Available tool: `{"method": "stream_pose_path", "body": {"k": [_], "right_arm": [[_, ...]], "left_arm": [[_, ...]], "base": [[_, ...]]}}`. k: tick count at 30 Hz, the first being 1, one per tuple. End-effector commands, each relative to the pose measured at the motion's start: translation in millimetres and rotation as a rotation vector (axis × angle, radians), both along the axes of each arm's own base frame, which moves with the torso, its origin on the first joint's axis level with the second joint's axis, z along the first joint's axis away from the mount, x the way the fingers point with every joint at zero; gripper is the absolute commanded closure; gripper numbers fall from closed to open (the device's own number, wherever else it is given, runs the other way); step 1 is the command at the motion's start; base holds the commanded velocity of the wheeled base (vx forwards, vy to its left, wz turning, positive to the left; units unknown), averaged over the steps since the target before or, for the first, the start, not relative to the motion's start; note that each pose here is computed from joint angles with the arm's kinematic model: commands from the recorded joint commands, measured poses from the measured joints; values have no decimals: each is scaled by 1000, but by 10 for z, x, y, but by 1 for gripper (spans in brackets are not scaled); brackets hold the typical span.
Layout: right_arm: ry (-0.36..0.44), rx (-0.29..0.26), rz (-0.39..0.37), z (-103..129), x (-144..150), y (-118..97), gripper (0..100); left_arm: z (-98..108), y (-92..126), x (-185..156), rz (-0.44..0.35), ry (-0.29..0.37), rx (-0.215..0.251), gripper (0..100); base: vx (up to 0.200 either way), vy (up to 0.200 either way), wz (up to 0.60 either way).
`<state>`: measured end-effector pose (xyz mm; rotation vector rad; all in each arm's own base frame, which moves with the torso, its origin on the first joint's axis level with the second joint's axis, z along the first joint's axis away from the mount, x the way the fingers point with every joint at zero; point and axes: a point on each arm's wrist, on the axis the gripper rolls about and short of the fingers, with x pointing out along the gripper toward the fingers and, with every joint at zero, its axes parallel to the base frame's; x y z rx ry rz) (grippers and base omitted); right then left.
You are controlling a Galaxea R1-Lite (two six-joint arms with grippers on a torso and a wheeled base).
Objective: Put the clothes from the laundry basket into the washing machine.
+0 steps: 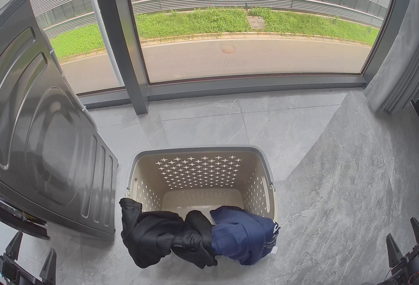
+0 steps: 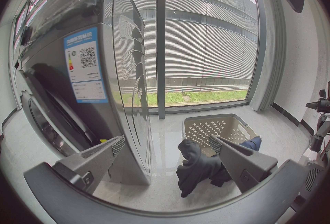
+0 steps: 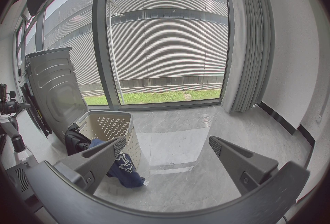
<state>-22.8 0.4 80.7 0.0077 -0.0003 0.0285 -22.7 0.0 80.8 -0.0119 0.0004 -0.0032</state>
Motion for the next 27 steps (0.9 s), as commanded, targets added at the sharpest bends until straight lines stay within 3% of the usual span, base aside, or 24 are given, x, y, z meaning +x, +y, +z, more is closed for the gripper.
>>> {"method": "stream_pose_path", "body": {"k": [1,10,16,22,27], "right_arm": [[5,0,1,-51,4,0,0],[5,0,1,-51,4,0,0],[5,0,1,-51,4,0,0],[5,0,1,-51,4,0,0],[5,0,1,-51,4,0,0]], "left_arm": [[-48,0,2,0,3,0,0],[-48,0,2,-1,3,-2,0],[-48,0,2,-1,3,-2,0],[-48,0,2,0,3,-3,0],[-48,0,2,0,3,-3,0]], "base": [[200,0,0],[0,0,0],[200,0,0],[0,0,0],[200,0,0]]}}
